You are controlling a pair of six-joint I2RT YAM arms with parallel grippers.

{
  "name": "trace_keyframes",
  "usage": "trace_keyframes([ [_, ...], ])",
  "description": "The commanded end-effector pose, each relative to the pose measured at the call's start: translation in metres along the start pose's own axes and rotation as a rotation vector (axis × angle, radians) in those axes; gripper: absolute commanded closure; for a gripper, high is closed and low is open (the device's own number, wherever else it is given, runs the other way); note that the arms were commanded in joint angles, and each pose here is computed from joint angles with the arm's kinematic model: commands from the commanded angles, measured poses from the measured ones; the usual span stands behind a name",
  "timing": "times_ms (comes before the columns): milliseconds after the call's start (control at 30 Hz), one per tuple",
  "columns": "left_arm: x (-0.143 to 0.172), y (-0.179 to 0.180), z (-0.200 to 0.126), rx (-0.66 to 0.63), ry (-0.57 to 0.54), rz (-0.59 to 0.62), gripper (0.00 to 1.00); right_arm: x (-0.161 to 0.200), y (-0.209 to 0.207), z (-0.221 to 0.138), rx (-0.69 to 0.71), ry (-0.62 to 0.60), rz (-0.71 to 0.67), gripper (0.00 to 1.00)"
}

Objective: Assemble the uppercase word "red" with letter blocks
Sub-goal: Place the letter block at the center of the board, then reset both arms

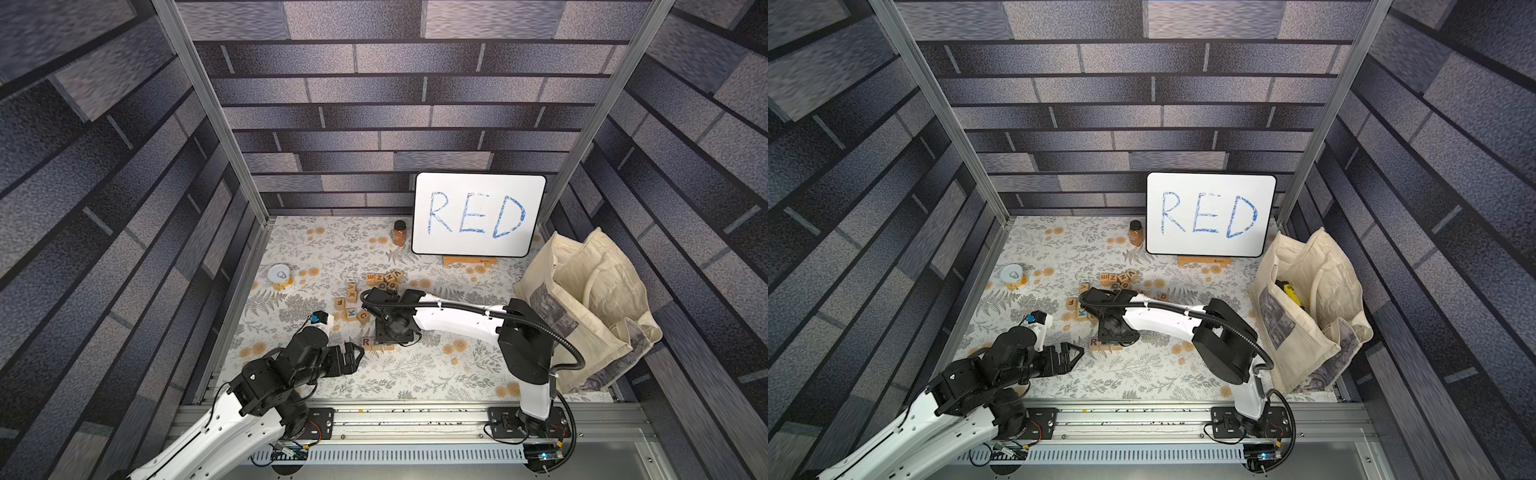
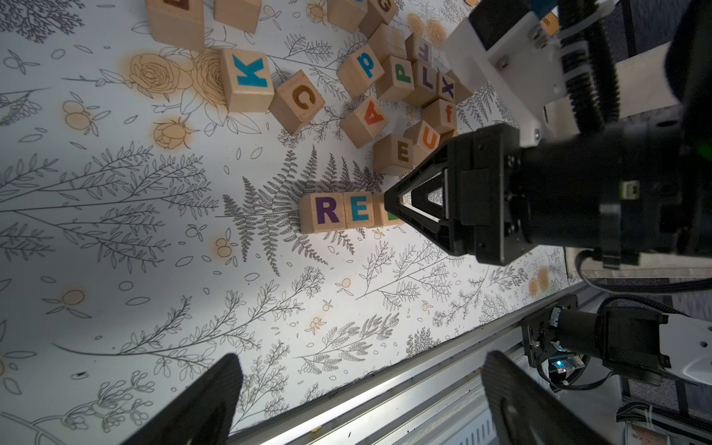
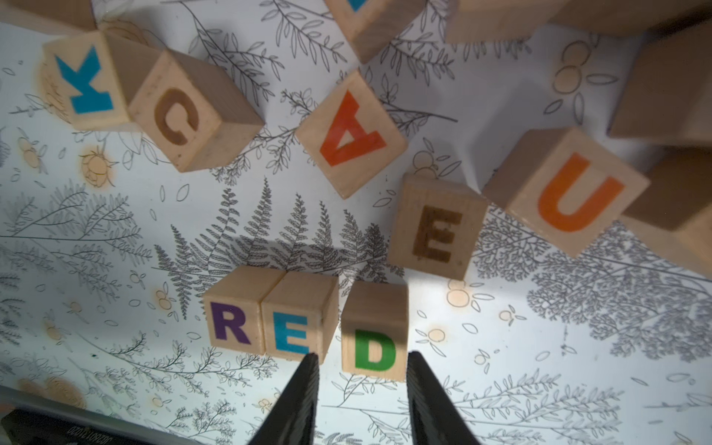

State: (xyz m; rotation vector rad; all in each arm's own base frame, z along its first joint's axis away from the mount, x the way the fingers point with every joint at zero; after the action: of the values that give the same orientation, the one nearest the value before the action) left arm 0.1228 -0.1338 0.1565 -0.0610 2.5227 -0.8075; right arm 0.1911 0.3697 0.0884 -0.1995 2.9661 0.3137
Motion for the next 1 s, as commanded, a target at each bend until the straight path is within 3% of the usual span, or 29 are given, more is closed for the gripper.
trace_keyframes([
  [0,-0.003,-0.002,0.0,0.001,-0.012,0.001,0.0,0.005,-0.007,-0.022,0.008,-0.016,-0.019,0.59],
  [133,-0.006,-0.005,0.0,-0.003,-0.013,0.027,0.0,0.006,-0.007,-0.037,-0.021,-0.03,-0.048,0.45],
  [333,-0.015,-0.01,0.001,-0.02,-0.011,0.081,0.0,0.007,-0.005,-0.059,-0.09,-0.063,-0.116,0.0],
  [733,-0.061,-0.021,0.006,-0.021,-0.051,0.132,0.0,-0.011,-0.016,-0.101,-0.128,-0.182,-0.23,0.0],
  [967,-0.103,-0.021,0.011,-0.05,-0.105,0.168,0.0,-0.039,-0.051,-0.12,-0.117,-0.255,-0.208,0.0],
])
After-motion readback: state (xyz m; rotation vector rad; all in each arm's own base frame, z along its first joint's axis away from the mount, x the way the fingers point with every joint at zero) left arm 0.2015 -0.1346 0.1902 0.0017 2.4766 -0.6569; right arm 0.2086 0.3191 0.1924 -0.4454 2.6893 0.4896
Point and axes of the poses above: each gripper's point midway between its finger pads, its own z axis out along the fingers, its own y axis along the line the jaws close on, x = y × z, the point moved 2 cm from there along -z, back along the fingers, and after that the axes turned 2 degrees about -z, right-handed, at the moved point
